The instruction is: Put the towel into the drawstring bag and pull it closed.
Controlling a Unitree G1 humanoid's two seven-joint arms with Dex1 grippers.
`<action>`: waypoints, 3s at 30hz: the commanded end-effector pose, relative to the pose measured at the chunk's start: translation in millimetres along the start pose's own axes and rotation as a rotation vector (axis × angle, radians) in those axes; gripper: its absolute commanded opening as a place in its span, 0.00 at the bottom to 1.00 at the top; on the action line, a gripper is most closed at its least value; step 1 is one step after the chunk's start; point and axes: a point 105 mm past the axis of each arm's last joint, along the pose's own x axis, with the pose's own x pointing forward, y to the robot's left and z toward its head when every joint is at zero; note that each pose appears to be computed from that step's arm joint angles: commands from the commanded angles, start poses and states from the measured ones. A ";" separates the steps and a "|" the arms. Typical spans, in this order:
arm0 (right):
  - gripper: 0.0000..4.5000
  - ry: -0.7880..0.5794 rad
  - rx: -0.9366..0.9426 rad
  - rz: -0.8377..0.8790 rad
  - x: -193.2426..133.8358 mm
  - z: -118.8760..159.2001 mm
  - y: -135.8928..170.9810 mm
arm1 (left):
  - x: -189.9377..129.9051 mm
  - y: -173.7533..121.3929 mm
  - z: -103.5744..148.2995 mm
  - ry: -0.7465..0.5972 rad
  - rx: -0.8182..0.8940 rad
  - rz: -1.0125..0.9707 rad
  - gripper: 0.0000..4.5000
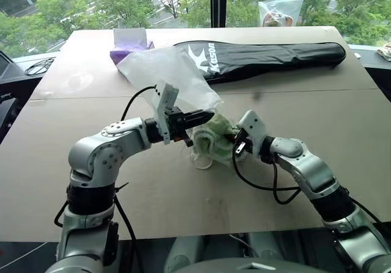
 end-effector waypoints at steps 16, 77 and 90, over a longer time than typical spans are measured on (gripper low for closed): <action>0.00 -0.065 -0.546 0.008 6.9 35.0 4.4 | 7.2 -18.0 0.3 0.014 0.076 -0.052 0.00; 0.00 -0.265 0.961 -0.049 -18.5 49.7 -28.7 | -20.9 13.8 14.4 -0.114 -0.063 0.031 0.00; 0.00 -0.299 1.196 0.054 -6.5 56.6 -10.7 | -15.1 -6.2 -14.2 -0.032 -0.133 -0.054 0.00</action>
